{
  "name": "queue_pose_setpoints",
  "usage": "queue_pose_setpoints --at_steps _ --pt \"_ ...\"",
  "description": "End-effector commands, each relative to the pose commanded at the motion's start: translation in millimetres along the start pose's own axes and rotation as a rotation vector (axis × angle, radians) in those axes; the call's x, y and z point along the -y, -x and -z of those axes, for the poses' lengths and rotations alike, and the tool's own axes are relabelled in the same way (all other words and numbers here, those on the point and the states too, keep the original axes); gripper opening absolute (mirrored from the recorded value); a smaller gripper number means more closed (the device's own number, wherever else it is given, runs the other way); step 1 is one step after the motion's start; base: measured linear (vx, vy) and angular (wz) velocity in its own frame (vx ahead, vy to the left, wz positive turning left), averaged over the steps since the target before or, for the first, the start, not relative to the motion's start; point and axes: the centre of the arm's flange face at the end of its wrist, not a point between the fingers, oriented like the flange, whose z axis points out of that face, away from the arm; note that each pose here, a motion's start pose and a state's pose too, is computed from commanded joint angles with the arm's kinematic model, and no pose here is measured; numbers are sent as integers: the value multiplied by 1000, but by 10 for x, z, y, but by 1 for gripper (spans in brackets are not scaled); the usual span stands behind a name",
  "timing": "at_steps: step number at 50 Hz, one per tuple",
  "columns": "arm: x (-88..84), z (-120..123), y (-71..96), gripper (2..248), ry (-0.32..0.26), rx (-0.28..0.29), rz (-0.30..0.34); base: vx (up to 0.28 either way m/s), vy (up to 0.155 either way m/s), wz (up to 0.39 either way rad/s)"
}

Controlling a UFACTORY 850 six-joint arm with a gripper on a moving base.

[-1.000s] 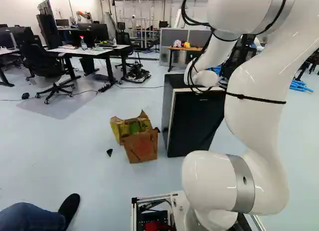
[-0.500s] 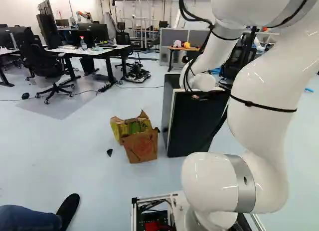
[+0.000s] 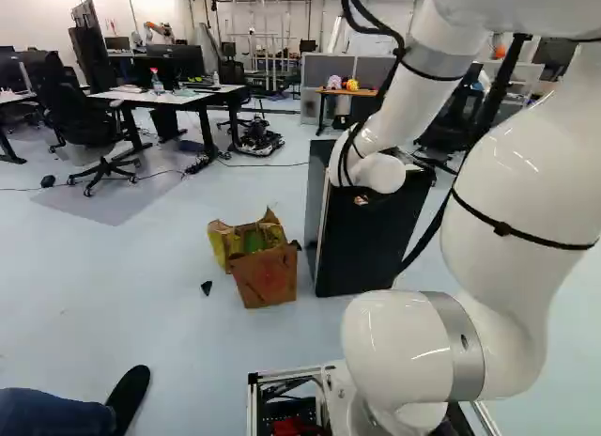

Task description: Grab a drink from the fridge

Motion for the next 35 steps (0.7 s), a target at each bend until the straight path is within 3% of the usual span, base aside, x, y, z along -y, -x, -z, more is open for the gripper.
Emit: queue_pose_setpoints --at_steps 35 --pt "302 807 531 100 -54 23 12 0 0 0"
